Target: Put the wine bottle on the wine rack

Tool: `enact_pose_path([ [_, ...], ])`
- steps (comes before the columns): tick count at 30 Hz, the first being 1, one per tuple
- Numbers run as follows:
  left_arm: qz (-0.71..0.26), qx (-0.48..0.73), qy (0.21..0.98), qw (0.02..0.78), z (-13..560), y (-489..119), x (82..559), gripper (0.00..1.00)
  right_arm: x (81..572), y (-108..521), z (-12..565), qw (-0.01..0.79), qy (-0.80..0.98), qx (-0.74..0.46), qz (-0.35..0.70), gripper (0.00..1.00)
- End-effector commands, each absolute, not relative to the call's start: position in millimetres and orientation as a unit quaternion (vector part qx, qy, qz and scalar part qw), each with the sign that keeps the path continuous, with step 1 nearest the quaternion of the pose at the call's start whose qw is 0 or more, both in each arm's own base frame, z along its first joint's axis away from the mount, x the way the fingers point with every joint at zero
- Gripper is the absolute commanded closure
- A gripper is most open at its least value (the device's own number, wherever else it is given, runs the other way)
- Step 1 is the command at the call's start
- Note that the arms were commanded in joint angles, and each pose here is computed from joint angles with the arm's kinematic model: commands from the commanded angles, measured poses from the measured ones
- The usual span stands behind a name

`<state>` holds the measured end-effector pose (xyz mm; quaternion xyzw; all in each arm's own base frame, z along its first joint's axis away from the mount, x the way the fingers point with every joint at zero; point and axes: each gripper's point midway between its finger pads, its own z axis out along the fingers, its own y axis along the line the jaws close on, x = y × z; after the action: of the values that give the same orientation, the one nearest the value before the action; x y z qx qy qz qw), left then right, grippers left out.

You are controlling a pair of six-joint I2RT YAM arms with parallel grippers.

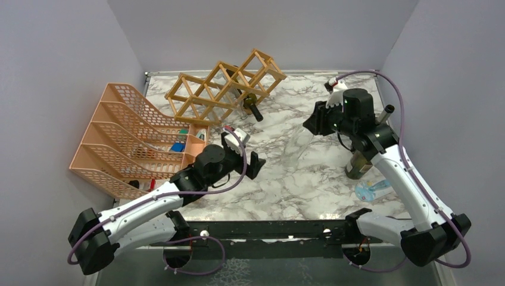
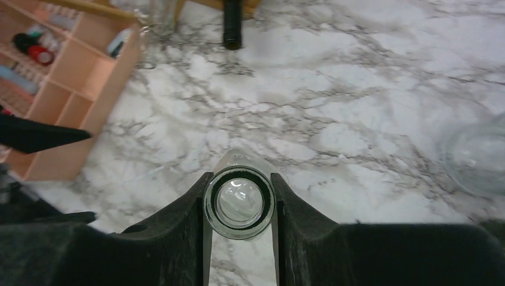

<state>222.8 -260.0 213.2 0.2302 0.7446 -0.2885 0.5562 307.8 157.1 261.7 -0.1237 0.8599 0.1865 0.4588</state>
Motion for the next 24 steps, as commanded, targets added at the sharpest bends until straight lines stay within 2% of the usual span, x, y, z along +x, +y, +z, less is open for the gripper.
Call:
enact_pose_path([
  [1, -0.394, 0.301, 0.676, 0.544, 224.7, -304.2, 199.1, 0.02, 270.3, 199.4, 292.3, 0.451, 0.807, -0.192, 0.329, 0.99],
  [7, -0.442, 0.384, 0.655, 0.478, 199.0, -335.6, 177.2, 0.03, 250.2, 217.2, 296.5, 0.429, 0.782, -0.219, 0.396, 0.99],
  [18, -0.437, 0.400, 0.647, 0.480, 177.4, -344.1, 182.9, 0.02, 227.6, 228.0, 317.5, 0.420, 0.747, -0.262, 0.444, 0.99],
  [21, -0.433, 0.403, 0.641, 0.490, 180.8, -343.2, 184.3, 0.14, 222.5, 229.4, 321.7, 0.417, 0.740, -0.270, 0.453, 0.99],
  [24, -0.437, 0.416, 0.627, 0.493, 185.6, -343.6, 180.0, 0.31, 220.4, 228.7, 326.1, 0.412, 0.744, -0.262, 0.456, 0.99],
])
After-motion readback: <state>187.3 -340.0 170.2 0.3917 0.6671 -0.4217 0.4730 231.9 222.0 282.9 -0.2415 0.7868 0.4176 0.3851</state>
